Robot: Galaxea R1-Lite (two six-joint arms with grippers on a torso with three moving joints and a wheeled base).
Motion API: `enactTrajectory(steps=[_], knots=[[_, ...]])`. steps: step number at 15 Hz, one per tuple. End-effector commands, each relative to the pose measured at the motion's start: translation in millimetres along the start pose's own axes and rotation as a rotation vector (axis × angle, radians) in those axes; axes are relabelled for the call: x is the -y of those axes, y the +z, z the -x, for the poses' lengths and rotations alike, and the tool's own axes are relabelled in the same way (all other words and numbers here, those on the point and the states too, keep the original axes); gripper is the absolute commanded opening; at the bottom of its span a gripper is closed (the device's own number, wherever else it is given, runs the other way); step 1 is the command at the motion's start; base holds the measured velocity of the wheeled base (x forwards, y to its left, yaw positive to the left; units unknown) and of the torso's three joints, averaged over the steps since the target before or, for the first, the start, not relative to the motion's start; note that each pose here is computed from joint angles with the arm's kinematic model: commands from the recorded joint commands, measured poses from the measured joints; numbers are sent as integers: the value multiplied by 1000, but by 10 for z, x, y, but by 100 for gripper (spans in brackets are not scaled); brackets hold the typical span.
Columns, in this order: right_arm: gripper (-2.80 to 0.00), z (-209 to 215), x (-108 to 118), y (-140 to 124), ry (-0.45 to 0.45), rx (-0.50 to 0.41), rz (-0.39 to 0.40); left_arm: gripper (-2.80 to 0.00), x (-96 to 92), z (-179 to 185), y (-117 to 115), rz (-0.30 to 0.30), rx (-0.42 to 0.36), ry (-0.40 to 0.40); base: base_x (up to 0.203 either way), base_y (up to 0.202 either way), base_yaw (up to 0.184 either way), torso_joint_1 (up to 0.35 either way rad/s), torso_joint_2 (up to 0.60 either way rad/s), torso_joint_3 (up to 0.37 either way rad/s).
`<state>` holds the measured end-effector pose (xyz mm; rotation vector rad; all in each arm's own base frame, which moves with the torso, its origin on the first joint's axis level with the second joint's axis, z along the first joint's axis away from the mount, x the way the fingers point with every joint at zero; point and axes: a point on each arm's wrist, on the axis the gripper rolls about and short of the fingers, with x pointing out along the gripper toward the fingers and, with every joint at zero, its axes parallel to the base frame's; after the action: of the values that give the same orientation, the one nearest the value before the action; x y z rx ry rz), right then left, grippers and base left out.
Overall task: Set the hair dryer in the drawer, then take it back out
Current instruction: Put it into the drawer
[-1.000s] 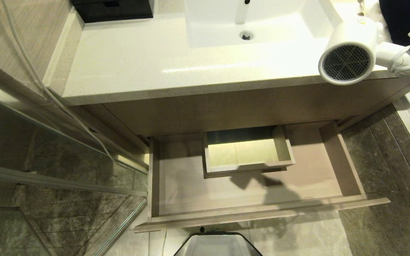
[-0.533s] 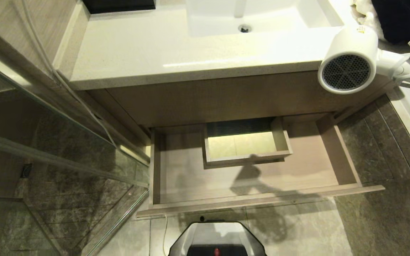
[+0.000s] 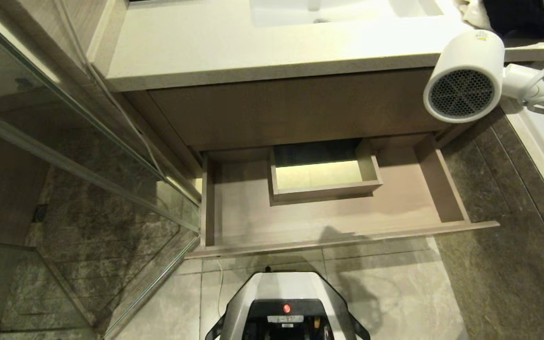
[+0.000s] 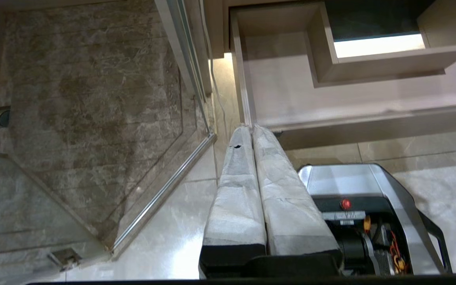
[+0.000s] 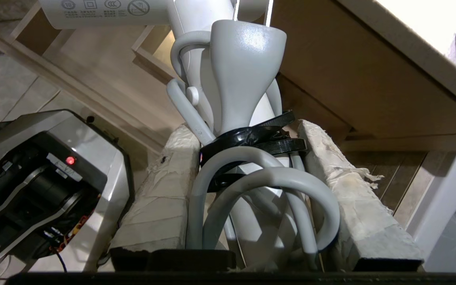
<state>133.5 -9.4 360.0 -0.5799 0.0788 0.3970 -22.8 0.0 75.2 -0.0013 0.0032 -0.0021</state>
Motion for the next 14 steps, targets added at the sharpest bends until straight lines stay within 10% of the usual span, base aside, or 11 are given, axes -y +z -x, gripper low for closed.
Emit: enactTrajectory(steps=[1, 5, 14], knots=[[-280, 5, -6, -2, 4, 0, 3, -280, 0, -1, -5, 0, -1, 1, 0, 0, 0, -159, -188, -334], [-280, 31, -39, -22, 5, -2, 2, -280, 0, -1, -4, 0, -1, 1, 0, 0, 0, -105, -187, -293], [-280, 132, -173, -128, 7, -20, -11, -280, 0, -1, -5, 0, -1, 1, 0, 0, 0, -197, 300, 99]])
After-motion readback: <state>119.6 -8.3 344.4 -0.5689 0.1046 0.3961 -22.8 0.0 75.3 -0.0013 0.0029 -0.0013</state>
